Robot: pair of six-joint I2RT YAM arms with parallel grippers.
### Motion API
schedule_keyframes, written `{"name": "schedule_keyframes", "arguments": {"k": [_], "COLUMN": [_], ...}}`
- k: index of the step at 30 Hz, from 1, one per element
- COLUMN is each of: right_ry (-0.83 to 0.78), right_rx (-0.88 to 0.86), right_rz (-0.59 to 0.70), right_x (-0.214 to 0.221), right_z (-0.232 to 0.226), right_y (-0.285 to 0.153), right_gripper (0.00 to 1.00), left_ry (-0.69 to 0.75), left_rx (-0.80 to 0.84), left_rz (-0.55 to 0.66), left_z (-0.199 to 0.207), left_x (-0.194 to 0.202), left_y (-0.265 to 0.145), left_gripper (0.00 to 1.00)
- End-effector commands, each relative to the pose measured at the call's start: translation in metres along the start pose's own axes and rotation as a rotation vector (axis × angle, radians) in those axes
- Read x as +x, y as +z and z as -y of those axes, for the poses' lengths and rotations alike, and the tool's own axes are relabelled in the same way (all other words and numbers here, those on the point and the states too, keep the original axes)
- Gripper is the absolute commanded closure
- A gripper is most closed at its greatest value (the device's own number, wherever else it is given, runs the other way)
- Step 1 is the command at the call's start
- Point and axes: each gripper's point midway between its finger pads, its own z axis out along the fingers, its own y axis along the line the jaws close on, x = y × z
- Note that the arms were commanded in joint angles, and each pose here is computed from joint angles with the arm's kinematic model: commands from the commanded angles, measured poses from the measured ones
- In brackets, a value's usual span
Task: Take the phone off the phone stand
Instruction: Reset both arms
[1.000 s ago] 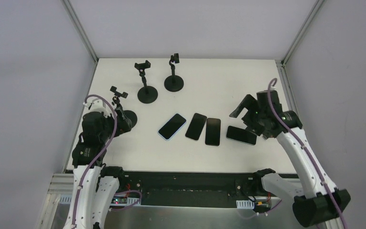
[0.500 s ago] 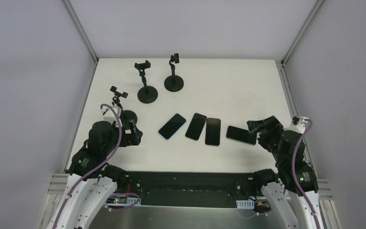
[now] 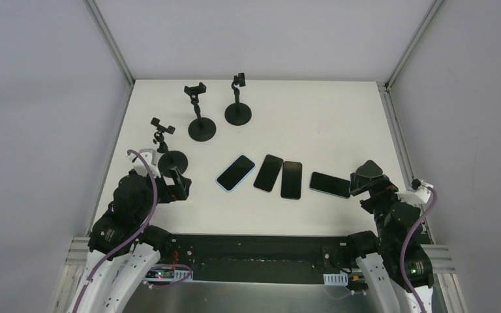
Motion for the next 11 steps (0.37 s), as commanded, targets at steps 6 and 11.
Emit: {"name": "schedule_keyframes", "arguments": {"k": [6, 11], "right_ry": [-0.013, -0.016], "right_rx": [0.106, 0.123], "right_rz": [-0.08, -0.089], "right_x": [0.013, 0.014], "right_z": [0.011, 0.014], "right_y": [0.011, 0.01], "right_gripper": [0.0, 0.0], "left_ry": [-0.006, -0.002], "left_rx": [-0.029, -0.048], "left_rz": [-0.029, -0.033], "left_z": [-0.004, -0.005], "left_x": [0.006, 0.002], "left_y": [0.003, 0.004], "left_gripper": [0.01, 0.01]}}
